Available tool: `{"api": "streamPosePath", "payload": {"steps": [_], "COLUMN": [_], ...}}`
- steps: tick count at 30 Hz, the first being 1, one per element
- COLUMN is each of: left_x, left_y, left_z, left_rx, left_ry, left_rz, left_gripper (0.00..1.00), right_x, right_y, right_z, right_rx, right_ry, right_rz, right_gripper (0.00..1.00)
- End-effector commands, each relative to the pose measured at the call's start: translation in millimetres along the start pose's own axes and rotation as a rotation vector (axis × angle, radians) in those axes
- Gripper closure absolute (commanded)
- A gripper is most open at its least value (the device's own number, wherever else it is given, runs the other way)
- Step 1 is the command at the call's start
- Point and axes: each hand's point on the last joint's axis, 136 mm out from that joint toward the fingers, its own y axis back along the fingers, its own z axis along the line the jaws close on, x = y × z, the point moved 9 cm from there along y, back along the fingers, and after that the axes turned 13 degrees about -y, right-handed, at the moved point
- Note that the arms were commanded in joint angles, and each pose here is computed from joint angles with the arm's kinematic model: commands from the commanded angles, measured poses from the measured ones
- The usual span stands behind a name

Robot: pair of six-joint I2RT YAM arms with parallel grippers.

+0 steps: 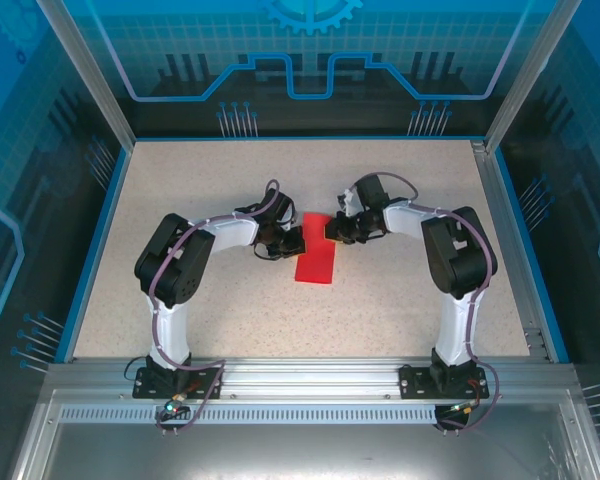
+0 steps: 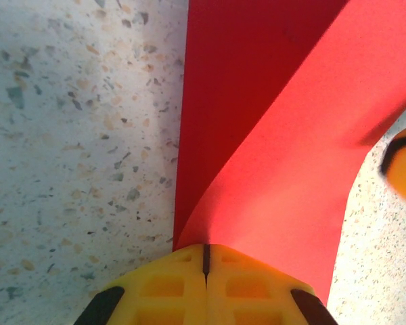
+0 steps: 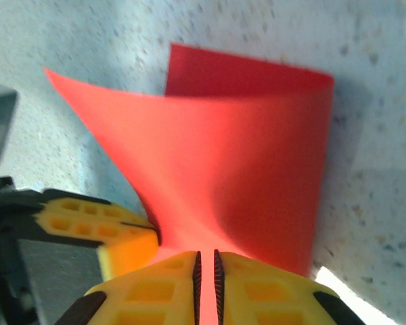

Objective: Fold a paper plane with a square sheet of paper (pick it up from the middle)
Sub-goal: Fold the square sheet of paper in half at the center of the table.

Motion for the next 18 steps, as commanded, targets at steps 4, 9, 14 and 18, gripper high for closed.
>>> {"api": "streamPosePath", "payload": {"steps": [4,9,14,18], "left_x": [38.3,38.2,38.5,39.1], "left_y": [-19.7,-19.3,-18.8,-18.3], "left_z": [28.3,27.8,28.3,29.1], "left_rx": [-0.116,-0.115,-0.118,-0.119], "left_ry": [0.053,0.050,0.049,0.048], "left_rz": [0.168,0.167,0.169,0.168], "left_gripper": [1.00,1.00,1.00,1.00], "right_x": [-3.4,-0.2,-2.0,-10.3], "right_y": [-12.6,-23.1,-22.6,-1.1], "right_z": [-16.5,-25.8,-21.1,-1.9], "right_rx": [0.059,0.156,0.142,0.075], "right_ry": [-0.031,-0.029,-0.044,-0.031], "right_rz": [0.039,0.051,0.060,0.019], "right_gripper": [0.84,0.84,0.84,0.84]}}
